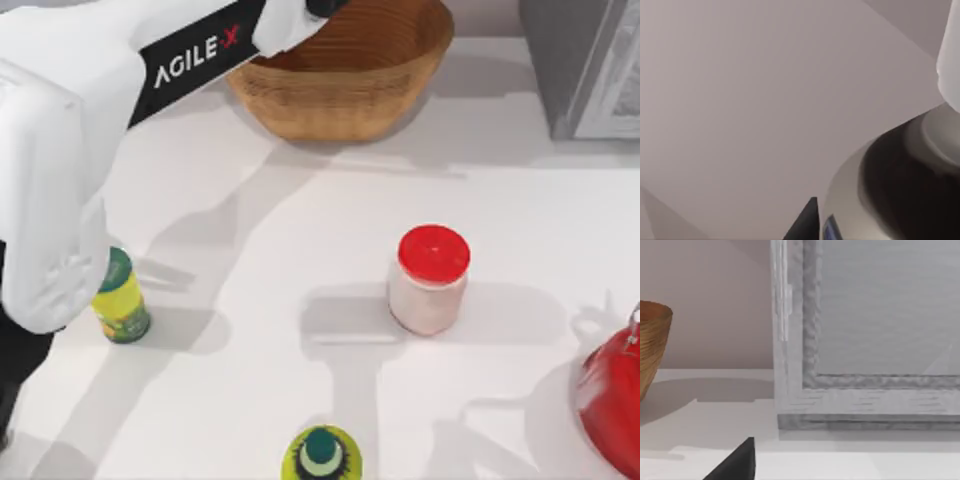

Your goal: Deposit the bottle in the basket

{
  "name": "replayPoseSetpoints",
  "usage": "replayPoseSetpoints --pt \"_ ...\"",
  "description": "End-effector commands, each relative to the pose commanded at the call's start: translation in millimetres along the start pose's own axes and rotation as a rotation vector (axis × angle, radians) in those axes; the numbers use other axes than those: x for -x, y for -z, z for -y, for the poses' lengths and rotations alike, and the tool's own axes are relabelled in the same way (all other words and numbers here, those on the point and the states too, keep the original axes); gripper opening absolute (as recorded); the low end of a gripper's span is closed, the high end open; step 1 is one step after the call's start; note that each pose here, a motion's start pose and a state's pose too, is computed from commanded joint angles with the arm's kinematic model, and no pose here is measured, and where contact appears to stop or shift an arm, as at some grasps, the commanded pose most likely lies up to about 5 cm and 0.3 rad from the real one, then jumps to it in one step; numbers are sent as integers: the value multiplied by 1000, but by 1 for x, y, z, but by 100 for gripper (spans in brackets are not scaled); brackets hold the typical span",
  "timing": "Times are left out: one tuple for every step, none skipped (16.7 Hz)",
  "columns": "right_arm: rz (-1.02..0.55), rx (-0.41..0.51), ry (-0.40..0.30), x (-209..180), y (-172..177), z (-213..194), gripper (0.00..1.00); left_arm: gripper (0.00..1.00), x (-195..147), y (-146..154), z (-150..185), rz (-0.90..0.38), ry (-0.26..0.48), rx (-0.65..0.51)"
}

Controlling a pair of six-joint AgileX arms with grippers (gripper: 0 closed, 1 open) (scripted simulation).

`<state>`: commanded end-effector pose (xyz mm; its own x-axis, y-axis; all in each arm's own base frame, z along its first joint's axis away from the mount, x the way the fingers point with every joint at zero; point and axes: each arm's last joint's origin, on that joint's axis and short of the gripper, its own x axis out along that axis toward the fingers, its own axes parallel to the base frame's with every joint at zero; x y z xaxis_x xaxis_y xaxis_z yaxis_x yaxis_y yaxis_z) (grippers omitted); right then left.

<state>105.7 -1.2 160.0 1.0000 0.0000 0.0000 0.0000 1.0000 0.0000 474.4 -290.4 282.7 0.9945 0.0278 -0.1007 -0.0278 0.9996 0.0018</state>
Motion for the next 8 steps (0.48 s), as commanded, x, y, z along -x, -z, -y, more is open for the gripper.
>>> replayPoseSetpoints --pt "0 0 0 0 0 0 100 75 0 0 0 0 0 0" --pt "0 0 0 0 0 0 100 83 0 0 0 0 0 0" --pt "0 0 0 0 0 0 100 90 0 0 0 0 0 0" --pt "0 0 0 0 0 0 100 98 0 0 0 0 0 0" --pt "0 0 0 0 0 0 100 100 0 0 0 0 0 0" --pt "0 0 0 0 0 0 100 100 0 0 0 0 0 0" --pt "0 0 0 0 0 0 100 100 0 0 0 0 0 0" --pt "0 0 0 0 0 0 100 100 0 0 0 0 0 0"
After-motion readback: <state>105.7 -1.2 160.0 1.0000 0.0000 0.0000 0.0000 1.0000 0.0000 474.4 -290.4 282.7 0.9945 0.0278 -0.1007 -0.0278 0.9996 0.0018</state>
